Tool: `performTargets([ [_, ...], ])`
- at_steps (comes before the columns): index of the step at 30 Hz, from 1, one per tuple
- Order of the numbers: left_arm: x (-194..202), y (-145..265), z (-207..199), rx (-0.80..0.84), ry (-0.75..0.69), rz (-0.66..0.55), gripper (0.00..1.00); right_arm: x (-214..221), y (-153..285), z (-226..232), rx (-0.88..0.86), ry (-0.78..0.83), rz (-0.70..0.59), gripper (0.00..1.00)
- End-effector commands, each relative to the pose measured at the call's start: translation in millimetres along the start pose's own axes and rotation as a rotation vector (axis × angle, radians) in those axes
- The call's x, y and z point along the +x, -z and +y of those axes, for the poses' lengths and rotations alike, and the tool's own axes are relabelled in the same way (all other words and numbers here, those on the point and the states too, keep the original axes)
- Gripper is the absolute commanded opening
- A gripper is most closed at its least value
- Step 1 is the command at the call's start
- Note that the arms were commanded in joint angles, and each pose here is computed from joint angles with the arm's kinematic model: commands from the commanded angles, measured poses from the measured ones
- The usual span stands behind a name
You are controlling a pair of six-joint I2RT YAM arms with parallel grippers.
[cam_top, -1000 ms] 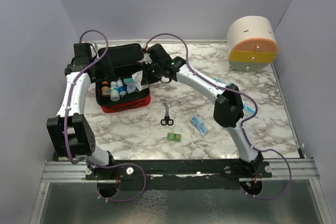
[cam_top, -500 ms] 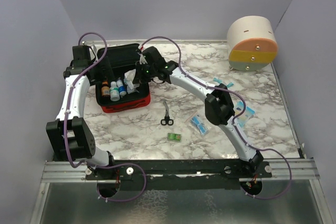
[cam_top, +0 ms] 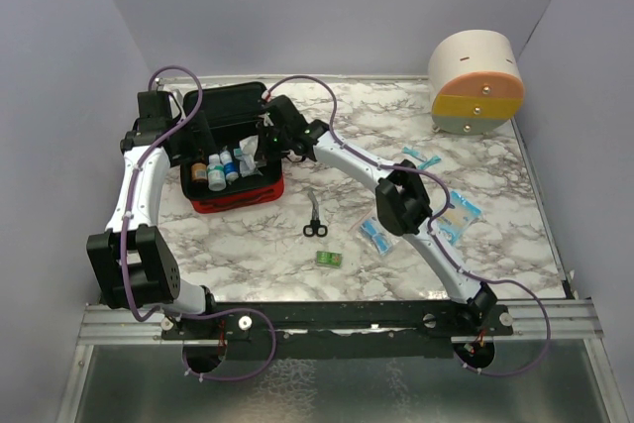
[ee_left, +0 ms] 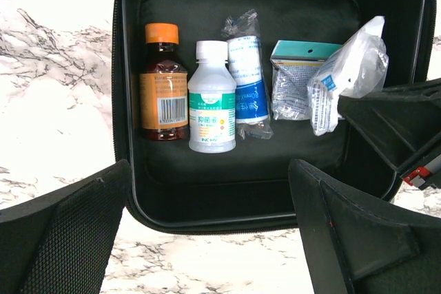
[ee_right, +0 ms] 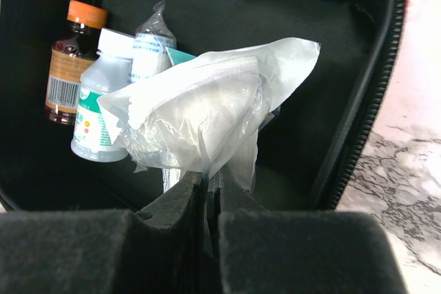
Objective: Organize the medicine kit
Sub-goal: Place the medical item at the medicine box.
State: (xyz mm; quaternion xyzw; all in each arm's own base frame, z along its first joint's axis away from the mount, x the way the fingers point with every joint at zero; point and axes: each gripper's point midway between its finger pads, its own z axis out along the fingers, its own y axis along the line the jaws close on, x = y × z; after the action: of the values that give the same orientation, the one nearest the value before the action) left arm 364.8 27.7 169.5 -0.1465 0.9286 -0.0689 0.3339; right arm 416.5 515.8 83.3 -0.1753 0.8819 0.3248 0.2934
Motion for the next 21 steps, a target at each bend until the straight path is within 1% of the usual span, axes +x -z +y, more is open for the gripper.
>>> performTargets([
  [1, -5, 9, -5, 0.030, 0.003, -0.033, 0.99, -18, 7, -16, 0.108, -0.017, -0.054, 0.04],
  [6, -7, 10, -5, 0.032, 0.001, -0.040, 0.99, -15, 11, -30, 0.177, -0.032, -0.046, 0.04],
  [17, -4, 12, -4, 0.031, -0.006, -0.038, 0.99, 13, 24, -61, 0.336, -0.074, 0.025, 0.04],
  [21, -2, 11, -4, 0.033, -0.012, -0.031, 0.99, 19, 26, -65, 0.358, -0.087, 0.049, 0.04],
])
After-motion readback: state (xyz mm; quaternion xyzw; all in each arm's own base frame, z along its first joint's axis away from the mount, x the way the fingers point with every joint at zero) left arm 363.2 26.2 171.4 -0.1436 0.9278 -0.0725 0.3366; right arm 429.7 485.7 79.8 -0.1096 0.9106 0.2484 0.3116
